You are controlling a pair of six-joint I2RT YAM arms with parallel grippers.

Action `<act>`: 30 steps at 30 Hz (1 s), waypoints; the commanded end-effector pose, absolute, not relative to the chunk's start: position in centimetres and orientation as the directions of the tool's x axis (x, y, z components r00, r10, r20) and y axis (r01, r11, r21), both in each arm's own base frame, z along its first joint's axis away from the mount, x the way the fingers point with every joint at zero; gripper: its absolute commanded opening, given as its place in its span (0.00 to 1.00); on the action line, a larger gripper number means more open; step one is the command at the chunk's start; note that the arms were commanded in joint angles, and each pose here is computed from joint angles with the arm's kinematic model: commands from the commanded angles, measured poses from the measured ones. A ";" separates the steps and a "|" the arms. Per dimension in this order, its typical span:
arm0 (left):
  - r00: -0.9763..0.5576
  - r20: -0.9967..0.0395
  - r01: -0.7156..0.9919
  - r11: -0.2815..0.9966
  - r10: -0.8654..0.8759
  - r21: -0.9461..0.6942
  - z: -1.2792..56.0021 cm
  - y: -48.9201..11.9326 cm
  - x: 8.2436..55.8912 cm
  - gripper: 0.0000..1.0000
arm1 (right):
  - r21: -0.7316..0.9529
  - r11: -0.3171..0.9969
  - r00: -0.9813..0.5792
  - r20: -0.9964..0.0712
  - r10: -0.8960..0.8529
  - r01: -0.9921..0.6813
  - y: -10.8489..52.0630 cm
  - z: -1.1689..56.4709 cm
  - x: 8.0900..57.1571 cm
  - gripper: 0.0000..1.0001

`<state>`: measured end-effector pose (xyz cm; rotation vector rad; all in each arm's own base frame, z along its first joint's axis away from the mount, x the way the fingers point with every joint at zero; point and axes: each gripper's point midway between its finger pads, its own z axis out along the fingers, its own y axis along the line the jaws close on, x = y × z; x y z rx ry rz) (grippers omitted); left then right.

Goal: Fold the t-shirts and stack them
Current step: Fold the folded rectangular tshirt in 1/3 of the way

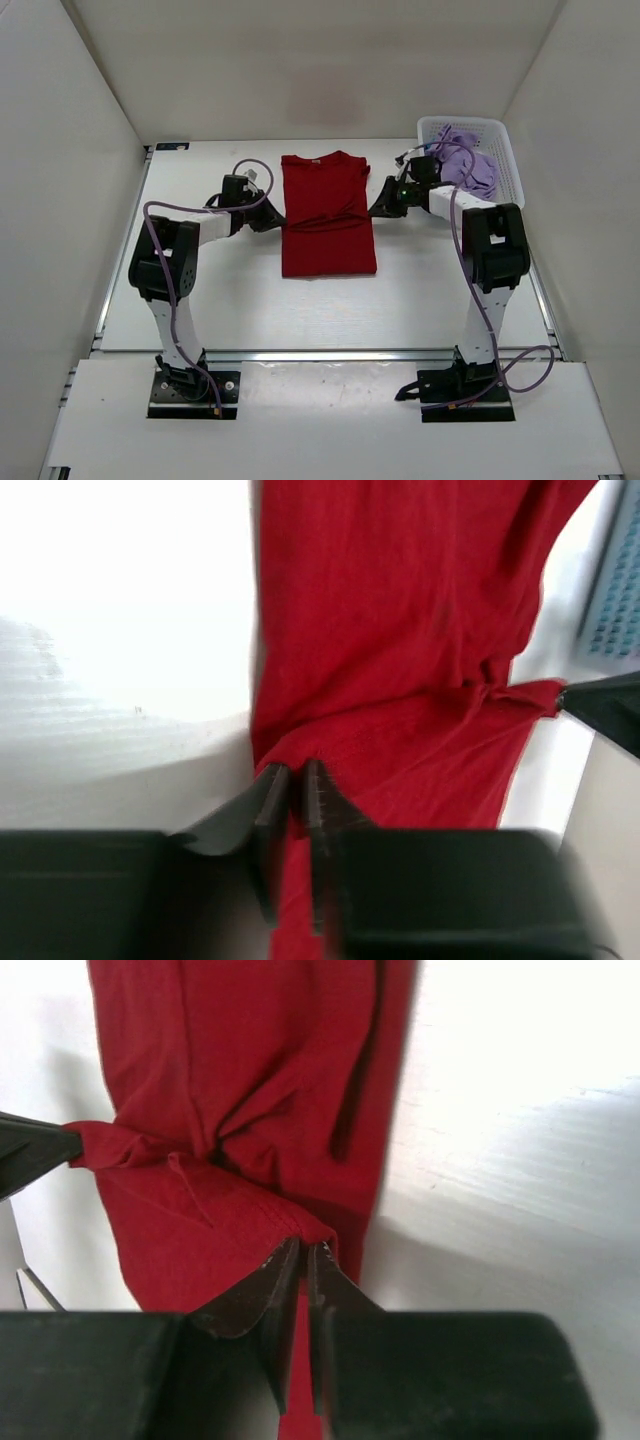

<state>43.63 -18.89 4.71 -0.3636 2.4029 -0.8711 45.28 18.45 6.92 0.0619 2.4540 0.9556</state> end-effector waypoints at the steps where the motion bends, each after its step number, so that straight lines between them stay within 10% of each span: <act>1: -0.729 -0.492 0.031 0.695 -0.476 -0.718 9.6 -18.8 46.8 0.27 | 0.619 0.758 -0.832 -0.519 0.196 -0.207 18.7 9.5 47.2 0.09; 4: -0.676 -0.519 0.084 0.645 -0.523 -0.759 13.2 -18.2 46.3 0.50 | 0.565 0.798 -0.785 -0.584 0.207 -0.210 17.7 12.1 47.3 0.22; 6: -0.631 -0.601 0.178 0.663 -0.490 -0.727 17.2 -19.8 42.8 0.41 | 0.491 0.843 -0.708 -0.675 0.210 -0.218 17.8 14.9 44.1 0.32; 9: -0.666 -0.587 0.203 0.646 -0.461 -0.736 15.1 -22.5 38.7 0.35 | 0.512 0.805 -0.709 -0.684 0.171 -0.299 21.0 14.1 41.4 0.01; 30: -0.825 -0.436 0.098 0.667 -0.361 -0.738 3.7 -23.2 29.0 0.29 | 0.603 0.712 -0.838 -0.545 0.040 -0.359 31.1 5.6 47.6 0.00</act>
